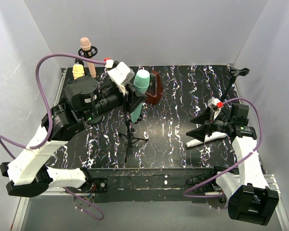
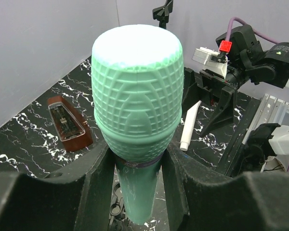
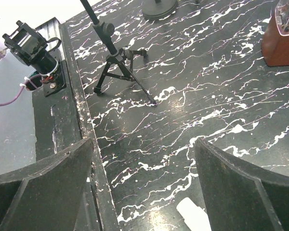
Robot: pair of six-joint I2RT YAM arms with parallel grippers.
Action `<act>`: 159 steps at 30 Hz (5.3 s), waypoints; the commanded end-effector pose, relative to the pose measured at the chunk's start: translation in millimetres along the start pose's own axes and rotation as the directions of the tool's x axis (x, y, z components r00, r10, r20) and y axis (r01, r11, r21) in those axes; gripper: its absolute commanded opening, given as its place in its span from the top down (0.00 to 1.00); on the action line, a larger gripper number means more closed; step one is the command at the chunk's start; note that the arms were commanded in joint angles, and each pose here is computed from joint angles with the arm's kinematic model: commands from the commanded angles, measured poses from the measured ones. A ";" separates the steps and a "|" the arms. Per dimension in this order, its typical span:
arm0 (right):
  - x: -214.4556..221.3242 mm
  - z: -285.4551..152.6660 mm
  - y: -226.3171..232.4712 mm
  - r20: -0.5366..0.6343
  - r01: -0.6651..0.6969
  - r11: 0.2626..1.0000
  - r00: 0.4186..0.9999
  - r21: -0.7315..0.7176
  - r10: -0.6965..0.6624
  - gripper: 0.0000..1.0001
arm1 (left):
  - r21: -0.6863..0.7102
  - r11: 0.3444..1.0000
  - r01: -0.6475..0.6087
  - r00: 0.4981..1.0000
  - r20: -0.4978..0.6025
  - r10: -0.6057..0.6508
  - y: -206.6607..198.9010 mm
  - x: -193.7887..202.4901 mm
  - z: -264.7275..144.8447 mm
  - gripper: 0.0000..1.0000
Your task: Attach the microphones to the stand
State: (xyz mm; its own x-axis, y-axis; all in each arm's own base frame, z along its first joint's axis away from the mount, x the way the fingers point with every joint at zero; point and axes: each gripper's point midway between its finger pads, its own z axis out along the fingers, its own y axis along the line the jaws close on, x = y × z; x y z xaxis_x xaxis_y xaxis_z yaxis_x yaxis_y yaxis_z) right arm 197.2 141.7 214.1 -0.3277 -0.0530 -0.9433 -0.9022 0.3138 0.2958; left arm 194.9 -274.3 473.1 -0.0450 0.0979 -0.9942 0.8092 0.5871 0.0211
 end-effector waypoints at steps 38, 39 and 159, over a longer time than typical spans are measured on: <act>-3.4 -4.0 -1.7 0.005 0.030 0.999 1.000 0.017 -0.030 0.08 | -0.173 0.984 0.034 0.991 0.130 -0.011 30.0 13.8 31.0 1.00; -3.1 -4.1 -1.8 0.004 0.028 0.999 1.000 0.018 -0.028 0.08 | -0.180 0.983 0.029 0.991 0.134 -0.005 31.3 11.8 30.0 1.00; 1.7 -8.2 -10.2 -0.008 0.048 0.997 0.999 0.065 -0.047 0.08 | -0.171 0.981 0.091 0.990 0.121 -0.071 31.5 120.6 -97.4 0.02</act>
State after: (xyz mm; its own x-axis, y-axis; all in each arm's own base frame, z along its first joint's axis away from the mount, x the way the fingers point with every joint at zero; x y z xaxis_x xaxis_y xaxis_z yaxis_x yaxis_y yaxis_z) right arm 204.4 131.3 206.7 -0.3191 -0.0731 -0.9449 -0.8869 0.3745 0.2705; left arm 163.2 -171.4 376.7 -0.0419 -0.0365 -0.9985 0.6843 0.7271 -0.0553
